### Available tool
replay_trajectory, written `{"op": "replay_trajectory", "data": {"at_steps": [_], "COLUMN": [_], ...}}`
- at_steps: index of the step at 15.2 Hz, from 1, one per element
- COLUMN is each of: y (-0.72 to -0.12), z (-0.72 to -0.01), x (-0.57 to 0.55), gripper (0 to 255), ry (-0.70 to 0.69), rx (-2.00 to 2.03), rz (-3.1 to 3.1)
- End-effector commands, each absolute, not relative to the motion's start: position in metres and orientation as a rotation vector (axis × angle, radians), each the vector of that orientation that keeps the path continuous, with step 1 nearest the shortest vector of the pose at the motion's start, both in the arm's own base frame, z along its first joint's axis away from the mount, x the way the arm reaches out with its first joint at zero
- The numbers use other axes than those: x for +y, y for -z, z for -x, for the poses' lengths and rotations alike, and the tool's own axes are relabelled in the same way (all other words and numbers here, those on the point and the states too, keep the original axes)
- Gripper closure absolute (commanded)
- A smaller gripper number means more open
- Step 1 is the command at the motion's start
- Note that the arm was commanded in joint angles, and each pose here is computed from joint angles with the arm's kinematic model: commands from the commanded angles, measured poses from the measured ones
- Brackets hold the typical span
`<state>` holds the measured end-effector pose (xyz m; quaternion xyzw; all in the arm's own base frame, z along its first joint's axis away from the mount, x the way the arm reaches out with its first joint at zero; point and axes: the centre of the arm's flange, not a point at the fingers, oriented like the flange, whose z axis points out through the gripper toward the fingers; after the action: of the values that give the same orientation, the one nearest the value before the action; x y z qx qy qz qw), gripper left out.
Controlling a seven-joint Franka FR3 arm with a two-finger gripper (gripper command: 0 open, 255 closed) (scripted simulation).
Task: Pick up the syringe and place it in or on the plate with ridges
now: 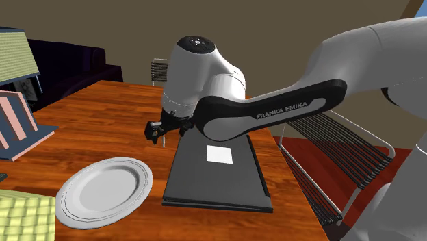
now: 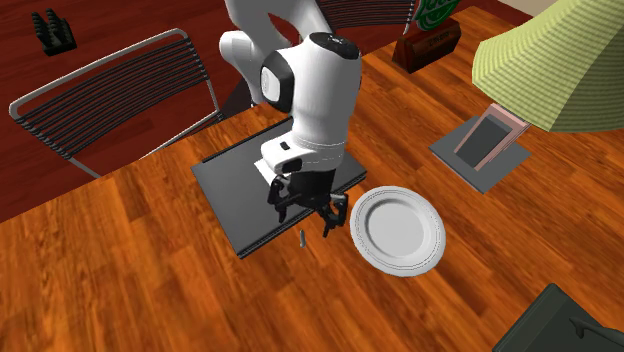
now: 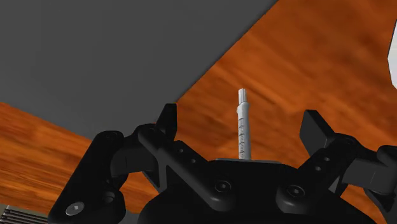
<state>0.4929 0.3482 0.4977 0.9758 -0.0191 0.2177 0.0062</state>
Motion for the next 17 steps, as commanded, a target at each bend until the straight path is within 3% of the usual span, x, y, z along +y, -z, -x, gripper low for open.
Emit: {"op": "replay_trajectory", "data": {"at_steps": [1, 15, 16, 17], "y": [-0.492, -0.460, -0.460, -0.460], "z": [-0.501, -0.516, -0.516, -0.516], "x": [0.355, 0.354, 0.354, 0.354], "gripper": [0, 0, 255, 255], "ry": [-0.702, -0.702, -0.702, -0.702], "rx": [-0.063, -0.063, -0.063, -0.063], "rz": [-3.050, -3.050, -3.050, -3.050]}}
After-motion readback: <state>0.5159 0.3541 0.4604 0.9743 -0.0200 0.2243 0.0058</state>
